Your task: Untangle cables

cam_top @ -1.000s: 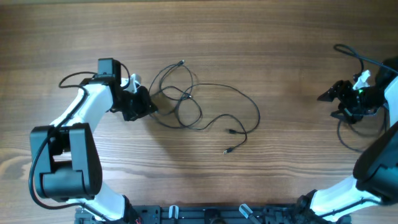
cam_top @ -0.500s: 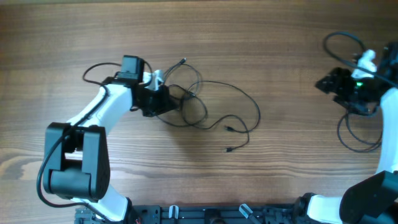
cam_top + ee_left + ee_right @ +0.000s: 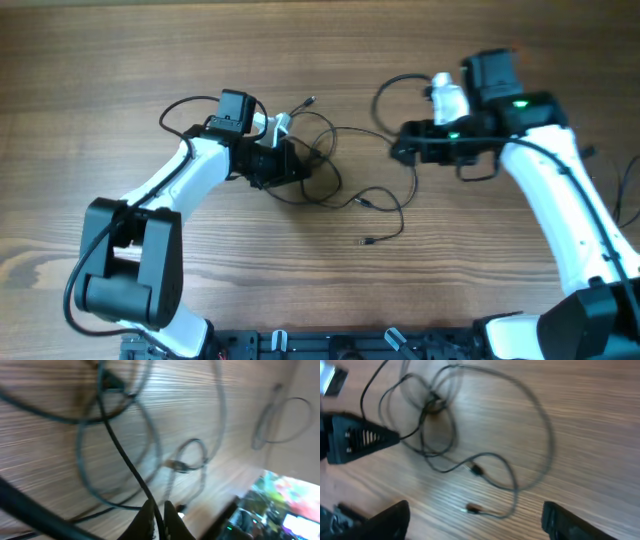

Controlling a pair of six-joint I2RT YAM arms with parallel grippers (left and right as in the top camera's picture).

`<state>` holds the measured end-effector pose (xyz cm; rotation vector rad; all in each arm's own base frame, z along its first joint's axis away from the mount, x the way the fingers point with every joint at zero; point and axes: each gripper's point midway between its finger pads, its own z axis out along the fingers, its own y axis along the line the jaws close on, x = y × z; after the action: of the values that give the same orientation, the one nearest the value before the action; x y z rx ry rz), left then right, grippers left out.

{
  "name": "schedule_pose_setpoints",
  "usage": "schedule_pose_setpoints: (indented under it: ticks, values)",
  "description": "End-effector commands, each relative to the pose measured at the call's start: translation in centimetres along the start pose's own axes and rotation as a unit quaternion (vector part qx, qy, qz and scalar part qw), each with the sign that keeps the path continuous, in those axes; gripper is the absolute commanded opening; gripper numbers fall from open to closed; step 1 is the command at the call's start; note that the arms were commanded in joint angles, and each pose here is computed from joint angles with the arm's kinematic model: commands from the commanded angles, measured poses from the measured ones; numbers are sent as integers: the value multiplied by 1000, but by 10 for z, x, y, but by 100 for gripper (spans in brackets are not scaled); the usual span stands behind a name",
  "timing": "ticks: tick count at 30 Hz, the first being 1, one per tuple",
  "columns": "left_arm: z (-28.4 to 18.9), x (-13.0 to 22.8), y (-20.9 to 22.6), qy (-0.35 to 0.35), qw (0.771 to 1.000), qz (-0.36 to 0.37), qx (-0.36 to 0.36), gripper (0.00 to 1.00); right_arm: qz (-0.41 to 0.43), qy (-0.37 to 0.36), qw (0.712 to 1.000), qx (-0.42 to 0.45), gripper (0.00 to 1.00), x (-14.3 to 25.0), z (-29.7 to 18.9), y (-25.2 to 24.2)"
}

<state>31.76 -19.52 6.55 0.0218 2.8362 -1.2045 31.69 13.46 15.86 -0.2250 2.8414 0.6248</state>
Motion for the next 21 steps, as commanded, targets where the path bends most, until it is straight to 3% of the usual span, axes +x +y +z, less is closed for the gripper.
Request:
schedule_pose_setpoints:
  ticks: [1, 4, 9, 15, 18, 21]
  values:
    - [-22, -1, -59, -7, 990, 64, 123, 8, -43, 16, 999, -14, 90, 2, 19, 28]
    - [-36, -2, -90, -12, 975, 109, 195, 15, -74, 12, 997, -25, 89, 0, 30, 47]
    - [-33, -9, -78, -29, 981, 104, 158, 35, -91, 5, 995, -31, 96, -4, 37, 57]
    - [-31, -27, -2, -78, 995, 44, -43, 29, -95, 7, 994, -54, 97, -3, 38, 66]
    - [-42, -27, 38, -92, 986, -5, -136, 18, -103, 5, 993, -58, 97, -3, 39, 71]
    - [-63, -27, 77, -115, 967, -84, -213, 16, -115, 0, 991, -62, 97, -4, 41, 79]
